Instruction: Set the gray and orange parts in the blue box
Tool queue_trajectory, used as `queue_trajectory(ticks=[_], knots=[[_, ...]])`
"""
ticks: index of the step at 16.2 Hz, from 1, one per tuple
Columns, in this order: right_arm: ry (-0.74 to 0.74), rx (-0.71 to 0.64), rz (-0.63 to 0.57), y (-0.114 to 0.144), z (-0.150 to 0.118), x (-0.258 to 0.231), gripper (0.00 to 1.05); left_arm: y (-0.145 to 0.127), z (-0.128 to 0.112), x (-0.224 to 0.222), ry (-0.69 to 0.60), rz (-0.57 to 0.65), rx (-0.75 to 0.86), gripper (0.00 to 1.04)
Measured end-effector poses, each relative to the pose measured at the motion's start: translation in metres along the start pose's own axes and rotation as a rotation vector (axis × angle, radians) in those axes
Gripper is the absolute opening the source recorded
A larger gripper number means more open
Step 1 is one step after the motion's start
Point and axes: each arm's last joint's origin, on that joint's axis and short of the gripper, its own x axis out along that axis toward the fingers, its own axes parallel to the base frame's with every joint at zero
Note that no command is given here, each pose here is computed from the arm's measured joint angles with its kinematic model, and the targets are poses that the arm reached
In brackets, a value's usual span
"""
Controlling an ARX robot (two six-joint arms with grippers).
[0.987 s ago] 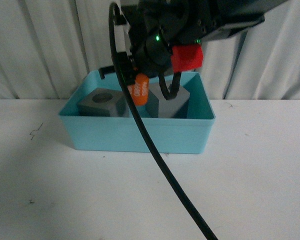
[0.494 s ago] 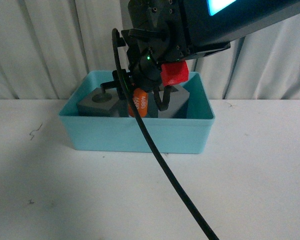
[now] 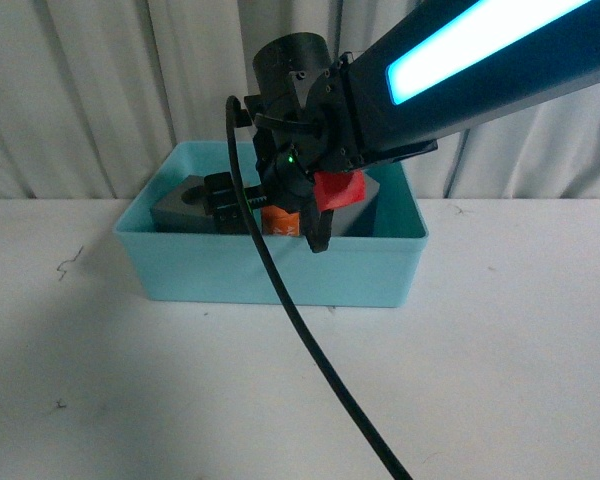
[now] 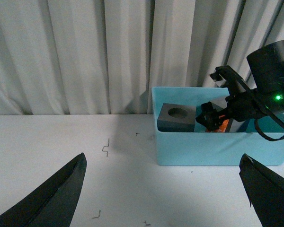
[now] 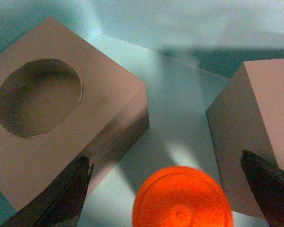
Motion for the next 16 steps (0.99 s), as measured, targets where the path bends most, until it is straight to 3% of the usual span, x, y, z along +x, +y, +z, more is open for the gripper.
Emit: queue_trajectory(ticks=[7,9,11,13,15,16], knots=[[-0.081,0.009,0.012,-0.001,0.014,-0.022,0.98,0.000,0.000,0.000,0.000,0.000,0.000,0.98],[-0.238,0.013,0.007,-0.004,0.051,-0.076,0.98,0.000,0.000,0.000,0.000,0.000,0.000,0.98],[-0.393,0.028,-0.075,-0.022,0.077,-0.146,0.98,0.000,0.000,0.000,0.000,0.000,0.000,0.98],[-0.424,0.078,-0.247,-0.052,0.057,-0.210,0.98,0.000,0.000,0.000,0.000,0.000,0.000,0.98],[-0.323,0.163,-0.420,-0.069,-0.002,-0.266,0.98,0.000,0.000,0.000,0.000,0.000,0.000,0.98],[-0.289,0.194,-0.478,-0.066,-0.028,-0.293,0.98,0.000,0.000,0.000,0.000,0.000,0.000,0.98]])
